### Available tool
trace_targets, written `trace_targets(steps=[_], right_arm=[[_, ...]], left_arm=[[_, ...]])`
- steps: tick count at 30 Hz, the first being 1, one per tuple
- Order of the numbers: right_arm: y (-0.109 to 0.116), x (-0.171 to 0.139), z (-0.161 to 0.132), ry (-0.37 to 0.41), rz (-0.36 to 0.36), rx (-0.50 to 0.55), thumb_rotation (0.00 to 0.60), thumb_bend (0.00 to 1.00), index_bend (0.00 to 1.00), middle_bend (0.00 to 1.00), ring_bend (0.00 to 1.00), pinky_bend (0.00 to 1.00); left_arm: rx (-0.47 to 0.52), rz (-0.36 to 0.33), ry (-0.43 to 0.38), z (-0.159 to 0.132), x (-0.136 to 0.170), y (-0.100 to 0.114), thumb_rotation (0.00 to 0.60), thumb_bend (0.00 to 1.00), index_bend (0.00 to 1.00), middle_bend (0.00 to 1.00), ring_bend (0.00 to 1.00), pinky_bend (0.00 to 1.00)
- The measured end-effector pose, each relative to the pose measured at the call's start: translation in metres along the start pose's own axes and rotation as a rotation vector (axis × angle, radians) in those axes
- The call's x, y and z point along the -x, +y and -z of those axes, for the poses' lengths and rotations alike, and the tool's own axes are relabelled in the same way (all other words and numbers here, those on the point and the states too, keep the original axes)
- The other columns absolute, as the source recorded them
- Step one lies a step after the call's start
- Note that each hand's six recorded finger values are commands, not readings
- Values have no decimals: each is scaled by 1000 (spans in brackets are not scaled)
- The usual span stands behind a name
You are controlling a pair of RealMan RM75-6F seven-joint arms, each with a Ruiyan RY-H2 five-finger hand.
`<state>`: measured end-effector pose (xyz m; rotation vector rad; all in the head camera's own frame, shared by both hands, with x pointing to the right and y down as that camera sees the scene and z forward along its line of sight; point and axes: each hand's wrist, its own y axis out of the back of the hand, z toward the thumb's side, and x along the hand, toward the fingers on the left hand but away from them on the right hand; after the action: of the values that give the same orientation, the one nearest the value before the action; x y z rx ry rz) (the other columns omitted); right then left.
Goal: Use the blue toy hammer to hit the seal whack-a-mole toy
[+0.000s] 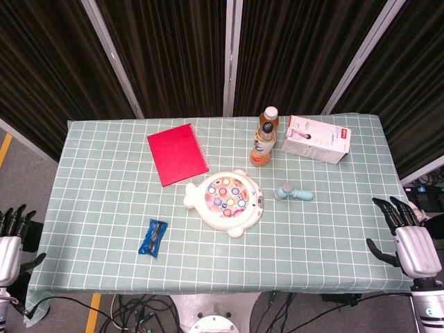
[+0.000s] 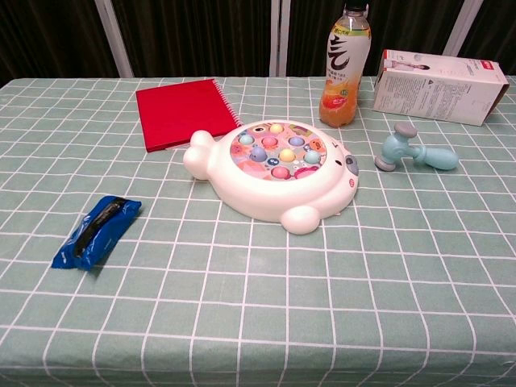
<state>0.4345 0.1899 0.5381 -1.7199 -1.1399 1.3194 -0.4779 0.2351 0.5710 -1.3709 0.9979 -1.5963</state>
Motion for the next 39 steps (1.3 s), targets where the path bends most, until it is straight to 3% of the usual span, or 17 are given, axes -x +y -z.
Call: trace_targets(steps=[10,16,23,29,39], right_arm=[[-4,6,-4,15,-26,-10,600,209,101,130,19,88],[-14,30,-11,24,-82,-29,600,178,100,130,19,88],[-49,90,-33,62,-214,-30,600,176,101,170,24,100],[-87,140,-51,69,-271,-13,600,164,182,209,36,123],[-130,177,-57,26,-336,-11,600,195,272,301,132,186]], left_arm=[[11,9,-1,-1,2,-2,600,35,153,63,0,0],[17,18,-1,-1,2,-3,600,36,153,63,0,0],[23,40,9,2,4,-8,600,35,154,63,0,0],[29,57,12,4,4,-13,600,34,154,63,0,0],[39,77,12,6,3,-20,600,35,154,62,0,0]])
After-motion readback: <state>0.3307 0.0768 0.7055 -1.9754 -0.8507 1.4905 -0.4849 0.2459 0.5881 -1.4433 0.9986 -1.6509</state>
